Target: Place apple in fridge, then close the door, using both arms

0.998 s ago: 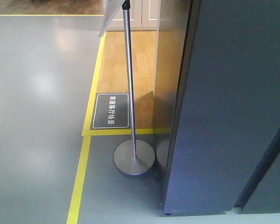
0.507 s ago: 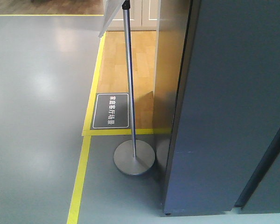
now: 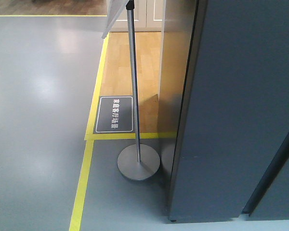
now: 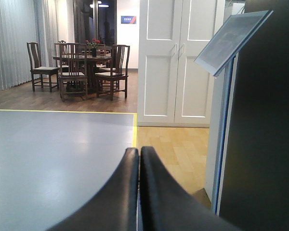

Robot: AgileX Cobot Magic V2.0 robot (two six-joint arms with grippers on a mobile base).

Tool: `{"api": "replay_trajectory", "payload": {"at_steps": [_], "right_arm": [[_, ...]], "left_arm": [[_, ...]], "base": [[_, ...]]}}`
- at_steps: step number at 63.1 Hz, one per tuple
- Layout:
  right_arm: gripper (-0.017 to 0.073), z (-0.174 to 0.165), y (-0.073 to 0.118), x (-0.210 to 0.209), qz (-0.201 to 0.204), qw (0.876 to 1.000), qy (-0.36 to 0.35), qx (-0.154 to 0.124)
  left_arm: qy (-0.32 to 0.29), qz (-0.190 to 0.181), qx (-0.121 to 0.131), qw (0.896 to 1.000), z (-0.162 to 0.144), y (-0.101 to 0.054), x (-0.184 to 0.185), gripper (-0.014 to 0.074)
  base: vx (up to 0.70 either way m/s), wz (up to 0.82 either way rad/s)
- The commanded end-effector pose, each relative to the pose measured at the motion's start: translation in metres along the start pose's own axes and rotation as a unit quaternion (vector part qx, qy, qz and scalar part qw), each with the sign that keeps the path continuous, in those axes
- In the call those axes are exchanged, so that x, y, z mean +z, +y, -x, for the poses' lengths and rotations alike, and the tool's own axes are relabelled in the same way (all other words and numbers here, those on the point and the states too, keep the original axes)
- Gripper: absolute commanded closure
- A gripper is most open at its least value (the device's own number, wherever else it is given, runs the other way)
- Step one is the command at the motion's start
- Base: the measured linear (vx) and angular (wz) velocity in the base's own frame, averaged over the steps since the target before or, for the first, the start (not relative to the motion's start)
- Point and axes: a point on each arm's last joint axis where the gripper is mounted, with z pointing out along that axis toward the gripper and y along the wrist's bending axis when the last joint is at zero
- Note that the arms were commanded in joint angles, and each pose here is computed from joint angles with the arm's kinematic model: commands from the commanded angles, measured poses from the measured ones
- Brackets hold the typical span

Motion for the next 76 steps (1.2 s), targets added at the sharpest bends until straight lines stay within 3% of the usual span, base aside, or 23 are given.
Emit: {"api": "replay_trajectory", "payload": {"at_steps": [1, 14, 30, 39, 76], "right_arm": [[0.0564, -0.010, 0.001, 0.001, -0.004, 0.993, -0.118, 0.006], [0.0564, -0.053, 0.001, 0.000, -0.017, 0.986, -0.157, 0.043], [0.0564, -0.054, 0.001, 0.001, -0.022, 0.989, -0.147, 0.016], [0.0564, -0.053, 0.001, 0.001, -0.020, 0.987, -0.153, 0.043], [0.0564, -0.053, 0.001, 0.001, -0.019, 0.988, -0.150, 0.043]], "left_arm": [[-0.035, -0.001, -0.002, 0.999, 0.000, 0.000, -0.001, 0.0600], [-0.035, -0.001, -0.002, 0.999, 0.000, 0.000, -0.001, 0.0600], [-0.034, -0.001, -0.002, 0.999, 0.000, 0.000, -0.001, 0.0600], [-0.034, -0.001, -0.002, 0.999, 0.000, 0.000, -0.001, 0.0600], [-0.034, -0.001, -0.002, 0.999, 0.000, 0.000, -0.001, 0.0600]], "base": [[0.00, 0.00], [0.00, 0.00], [0.00, 0.00], [0.00, 0.00], [0.00, 0.00]]}}
